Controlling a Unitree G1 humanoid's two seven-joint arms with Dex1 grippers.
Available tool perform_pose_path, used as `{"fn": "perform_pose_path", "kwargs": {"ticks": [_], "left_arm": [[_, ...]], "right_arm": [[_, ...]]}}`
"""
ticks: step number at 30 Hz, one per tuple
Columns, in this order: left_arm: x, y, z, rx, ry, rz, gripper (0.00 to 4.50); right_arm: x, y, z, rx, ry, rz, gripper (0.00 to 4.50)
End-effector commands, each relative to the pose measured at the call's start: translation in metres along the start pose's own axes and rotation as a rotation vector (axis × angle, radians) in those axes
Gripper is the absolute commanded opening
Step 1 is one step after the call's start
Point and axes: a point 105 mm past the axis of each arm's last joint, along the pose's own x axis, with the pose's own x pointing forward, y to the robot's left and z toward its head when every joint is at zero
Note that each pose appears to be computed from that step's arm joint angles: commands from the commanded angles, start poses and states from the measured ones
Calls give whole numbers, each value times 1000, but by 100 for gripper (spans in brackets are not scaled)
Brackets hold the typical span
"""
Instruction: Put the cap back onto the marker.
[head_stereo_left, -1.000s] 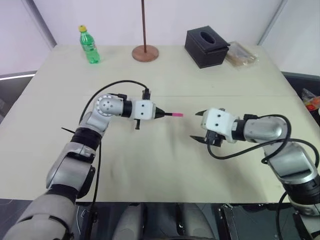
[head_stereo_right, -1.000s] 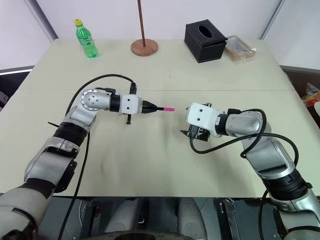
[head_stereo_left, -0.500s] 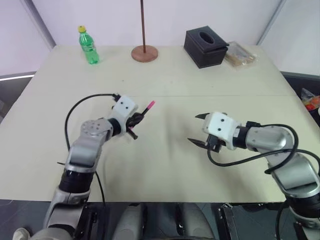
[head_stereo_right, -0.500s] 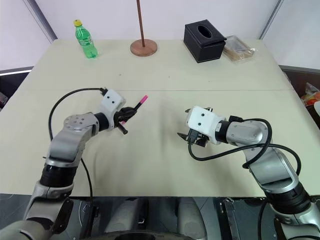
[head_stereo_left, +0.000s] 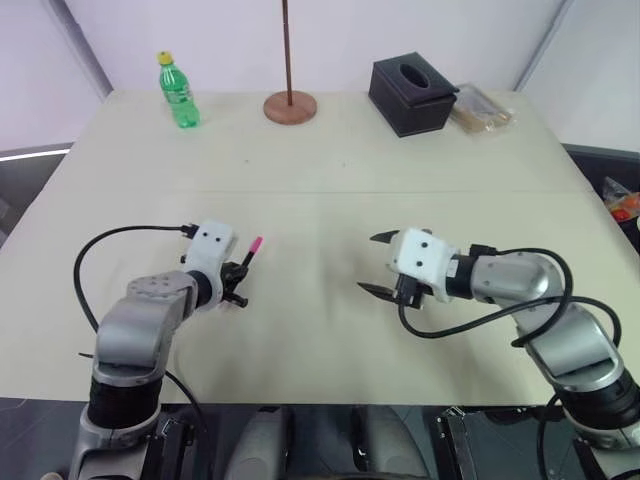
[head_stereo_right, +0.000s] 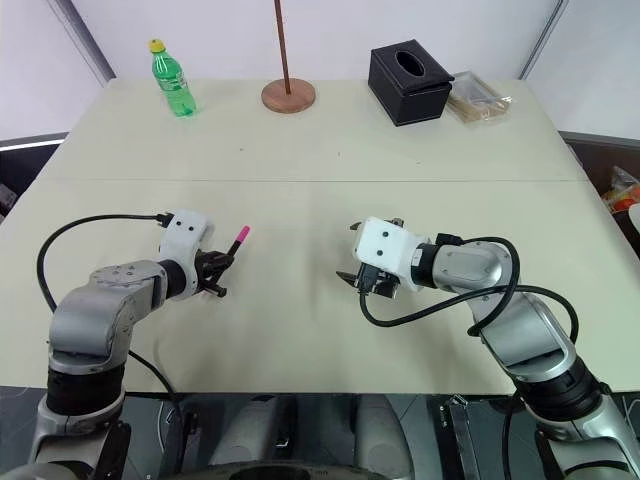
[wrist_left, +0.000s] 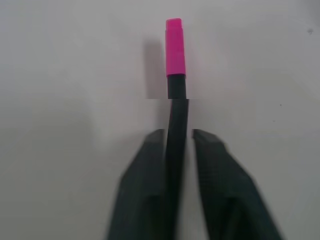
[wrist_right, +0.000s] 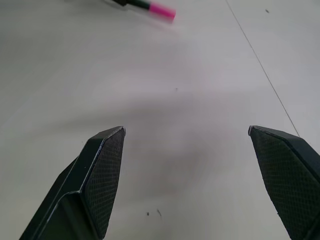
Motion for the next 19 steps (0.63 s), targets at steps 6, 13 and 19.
{"fn": "perform_pose_path", "kwargs": {"ticks": [6,13,19], "left_arm": [[-4,4,2,0,-52,39,449],[-20,3,14,126,-153,39,449],[-35,2,13,160,-181,27,449]], "right_arm": [[-1,-1,5,-12,-26,-6,405],[-2,5,4,6,-31,39,405],[-2,6,3,13,-36,64,405]]}}
